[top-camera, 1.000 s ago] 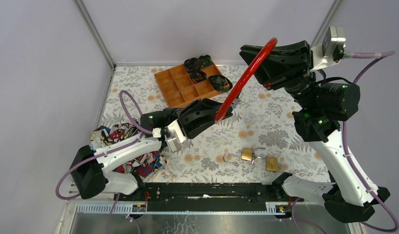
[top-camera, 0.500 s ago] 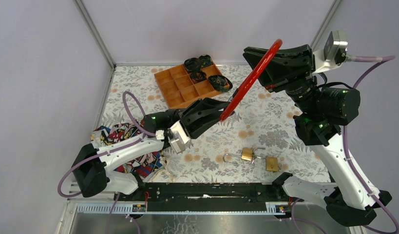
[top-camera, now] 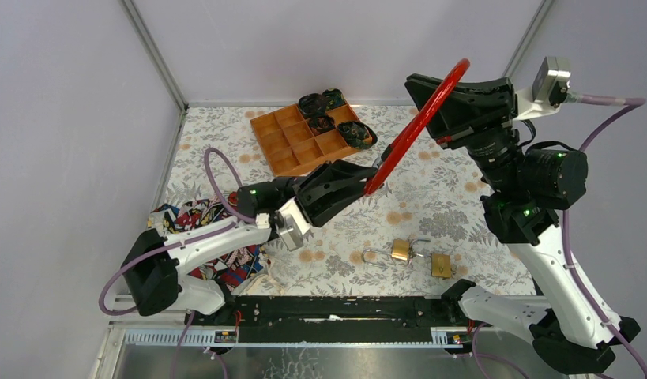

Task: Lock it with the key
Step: Lock the lock.

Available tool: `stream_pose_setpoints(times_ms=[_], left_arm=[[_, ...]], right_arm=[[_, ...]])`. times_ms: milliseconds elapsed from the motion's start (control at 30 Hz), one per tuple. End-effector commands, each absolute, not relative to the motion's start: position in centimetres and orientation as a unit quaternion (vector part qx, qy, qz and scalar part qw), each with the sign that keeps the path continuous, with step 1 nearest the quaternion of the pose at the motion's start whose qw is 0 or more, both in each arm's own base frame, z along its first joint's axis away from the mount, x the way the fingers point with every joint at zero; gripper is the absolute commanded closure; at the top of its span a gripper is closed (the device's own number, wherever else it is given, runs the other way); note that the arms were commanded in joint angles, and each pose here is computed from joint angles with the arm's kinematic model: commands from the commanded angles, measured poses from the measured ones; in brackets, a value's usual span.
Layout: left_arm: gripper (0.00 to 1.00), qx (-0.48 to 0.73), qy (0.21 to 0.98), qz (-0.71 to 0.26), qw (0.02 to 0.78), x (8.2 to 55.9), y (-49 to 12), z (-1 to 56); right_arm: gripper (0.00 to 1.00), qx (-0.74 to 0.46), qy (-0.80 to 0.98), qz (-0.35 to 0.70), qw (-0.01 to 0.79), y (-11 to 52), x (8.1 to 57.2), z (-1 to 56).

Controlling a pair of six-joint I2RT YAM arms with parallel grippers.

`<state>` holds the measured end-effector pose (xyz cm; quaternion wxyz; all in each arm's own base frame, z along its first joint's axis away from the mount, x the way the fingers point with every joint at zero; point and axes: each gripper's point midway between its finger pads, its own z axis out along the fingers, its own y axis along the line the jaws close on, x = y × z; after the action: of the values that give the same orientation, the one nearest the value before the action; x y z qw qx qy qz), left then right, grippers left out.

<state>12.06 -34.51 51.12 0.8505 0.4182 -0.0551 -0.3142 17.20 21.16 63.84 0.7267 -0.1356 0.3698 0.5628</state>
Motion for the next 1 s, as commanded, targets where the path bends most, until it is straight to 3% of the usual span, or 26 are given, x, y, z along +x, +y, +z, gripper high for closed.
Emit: stream_pose_setpoints(times_ms=[0, 267, 600, 767, 967], left_arm=[[1.00, 0.360, -0.127, -0.268, 0.885, 10.5, -32.4, 54.8], [1.00, 0.337, -0.153, -0.202, 0.907, 10.7, -31.8, 56.0], [1.00, 0.285, -0.086, -0.225, 0.928, 13.1, -31.0, 57.8], [1.00, 0.286, -0.083, -0.248, 0.922, 12.7, -30.8, 57.7], [1.00, 0.303, -0.087, -0.282, 0.906, 11.6, -30.8, 57.1]], right_arm=[[1.00, -0.123, 0.405, 0.580, 0.696, 22.7, 19.0, 62.0], [1.00, -0.107, 0.456, 0.568, 0.676, 23.2, 20.3, 59.7], [1.00, -0.148, 0.453, 0.582, 0.659, 24.2, 19.1, 59.1], [0.77, -0.194, 0.448, 0.579, 0.653, 24.7, 17.9, 58.9], [0.73, -0.239, 0.430, 0.574, 0.654, 25.2, 16.9, 59.5]])
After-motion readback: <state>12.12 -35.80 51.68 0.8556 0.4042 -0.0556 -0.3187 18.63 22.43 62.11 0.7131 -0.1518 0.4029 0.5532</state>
